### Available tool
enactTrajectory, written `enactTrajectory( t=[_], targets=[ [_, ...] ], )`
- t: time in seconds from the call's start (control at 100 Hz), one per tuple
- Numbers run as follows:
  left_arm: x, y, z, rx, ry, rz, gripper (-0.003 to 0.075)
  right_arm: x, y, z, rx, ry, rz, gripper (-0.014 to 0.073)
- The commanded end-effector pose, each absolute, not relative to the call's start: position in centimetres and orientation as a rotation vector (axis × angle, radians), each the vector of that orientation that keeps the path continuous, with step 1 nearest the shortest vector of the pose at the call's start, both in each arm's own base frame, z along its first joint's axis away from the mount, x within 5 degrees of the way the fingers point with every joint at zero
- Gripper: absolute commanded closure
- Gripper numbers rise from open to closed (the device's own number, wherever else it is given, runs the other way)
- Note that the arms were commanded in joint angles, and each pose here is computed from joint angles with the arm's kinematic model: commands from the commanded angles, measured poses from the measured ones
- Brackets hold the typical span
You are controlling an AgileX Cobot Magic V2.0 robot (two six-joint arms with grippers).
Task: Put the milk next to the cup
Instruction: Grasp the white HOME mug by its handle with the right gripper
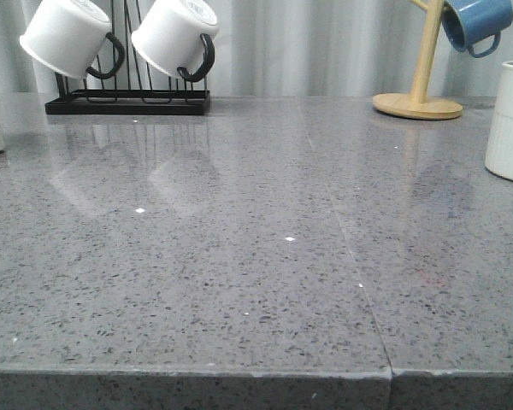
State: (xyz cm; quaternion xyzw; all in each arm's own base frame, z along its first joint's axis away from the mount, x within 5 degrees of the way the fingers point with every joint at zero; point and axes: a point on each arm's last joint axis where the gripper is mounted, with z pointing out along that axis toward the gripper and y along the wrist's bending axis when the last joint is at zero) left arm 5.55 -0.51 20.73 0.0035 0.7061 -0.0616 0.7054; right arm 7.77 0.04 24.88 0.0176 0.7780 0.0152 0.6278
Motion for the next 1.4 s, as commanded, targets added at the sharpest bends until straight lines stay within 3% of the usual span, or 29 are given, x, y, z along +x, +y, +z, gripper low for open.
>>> enactTrajectory(
  t=[0.0, 0.26, 0.68, 1.39],
  targets=[
    [5.6, -0.5, 19.4, 0.001, 1.531, -0.139, 0.0741, 8.8, -0.3, 27.1, 0.065, 1.644, 0.007, 0.0191],
    [5.6, -0.5, 19.4, 0.001, 1.531, -0.139, 0.0741, 12.1, -1.8, 27.1, 0.158, 1.609, -0.088, 0.0191],
    [5.6, -0.5, 19.4, 0.001, 1.531, -0.139, 0.0741, 18.3, -3.1, 24.3, 0.177, 1.593, -0.137, 0.0191],
    [5.6, -0.5, 19.4, 0.001, 1.531, -0.139, 0.0741, 26.2, -4.0, 21.1, 0.114, 1.693, -0.148, 0.0218]
  ],
)
